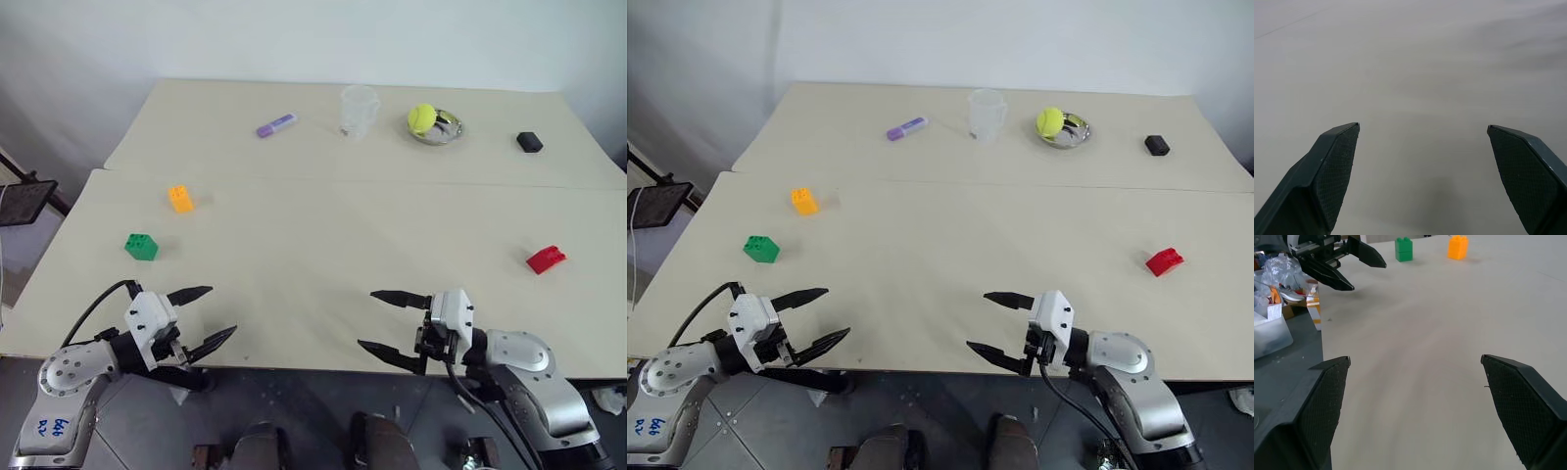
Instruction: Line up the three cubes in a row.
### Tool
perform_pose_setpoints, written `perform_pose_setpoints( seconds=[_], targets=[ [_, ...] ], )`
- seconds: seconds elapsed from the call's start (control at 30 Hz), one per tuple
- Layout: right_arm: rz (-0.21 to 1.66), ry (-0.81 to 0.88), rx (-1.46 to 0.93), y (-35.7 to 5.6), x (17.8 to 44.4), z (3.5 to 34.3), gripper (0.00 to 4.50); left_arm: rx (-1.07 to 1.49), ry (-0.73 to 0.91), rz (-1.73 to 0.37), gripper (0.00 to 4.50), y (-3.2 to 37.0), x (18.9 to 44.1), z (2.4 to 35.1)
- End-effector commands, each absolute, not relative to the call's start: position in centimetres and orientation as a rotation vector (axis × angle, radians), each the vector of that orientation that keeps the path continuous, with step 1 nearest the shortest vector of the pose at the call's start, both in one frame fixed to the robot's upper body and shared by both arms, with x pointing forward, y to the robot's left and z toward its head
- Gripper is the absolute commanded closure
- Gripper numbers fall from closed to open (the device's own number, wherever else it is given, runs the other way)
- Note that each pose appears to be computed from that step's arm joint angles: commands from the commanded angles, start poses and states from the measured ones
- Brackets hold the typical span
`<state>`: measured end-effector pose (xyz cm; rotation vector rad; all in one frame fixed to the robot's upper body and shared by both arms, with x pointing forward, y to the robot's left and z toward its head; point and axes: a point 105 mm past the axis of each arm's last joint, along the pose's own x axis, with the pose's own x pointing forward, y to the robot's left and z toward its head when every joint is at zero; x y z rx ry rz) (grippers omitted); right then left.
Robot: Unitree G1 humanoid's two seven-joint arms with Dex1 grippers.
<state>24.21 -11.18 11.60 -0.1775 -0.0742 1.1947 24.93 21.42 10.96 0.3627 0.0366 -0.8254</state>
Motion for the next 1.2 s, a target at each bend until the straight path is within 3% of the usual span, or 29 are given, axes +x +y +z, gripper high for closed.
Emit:
perform_pose_setpoints(
  seconds=[0.03, 0.27, 0.43, 0.6, 0.77, 0.87, 0.93, 1.03, 1.2],
  targets=[
    [1.205, -0.120, -0.178, -10.6, 24.2, 12.3, 0.00, 0.427, 0.014, -0.771, 0.04, 21.9, 25.3, 11.8],
    [0.984, -0.236, -0.179, -12.6, 25.8, 14.3, 0.00, 0.336, -0.043, -0.911, 0.04, 18.6, 24.5, 12.6],
    [0.583, -0.356, -0.117, -18.5, 25.2, 18.1, 0.00, 0.243, -0.107, -1.069, 0.04, 14.6, 25.0, 13.6],
    [0.085, -0.326, -0.118, -28.6, 21.2, 19.5, 0.00, 0.207, -0.174, -1.135, 0.04, 11.8, 27.5, 15.2],
    [-0.196, -0.169, -0.172, -35.5, 16.1, 17.0, 0.00, 0.146, -0.126, -1.239, 0.04, 9.6, 27.8, 14.8],
    [-0.209, -0.052, -0.123, -36.5, 14.9, 14.5, 0.00, 0.123, -0.115, -1.265, 0.04, 9.2, 28.4, 15.2],
    [-0.172, -0.030, -0.131, -36.4, 15.7, 14.1, 0.00, 0.160, -0.113, -1.273, 0.04, 9.1, 28.6, 15.0],
    [-0.094, -0.051, -0.134, -36.3, 17.9, 15.2, 0.00, 0.148, -0.119, -1.274, 0.04, 9.0, 28.4, 15.1],
    [0.072, 0.024, -0.129, -37.4, 23.8, 16.9, 0.00, 0.134, -0.150, -1.263, 0.04, 8.9, 27.9, 15.5]
  ],
)
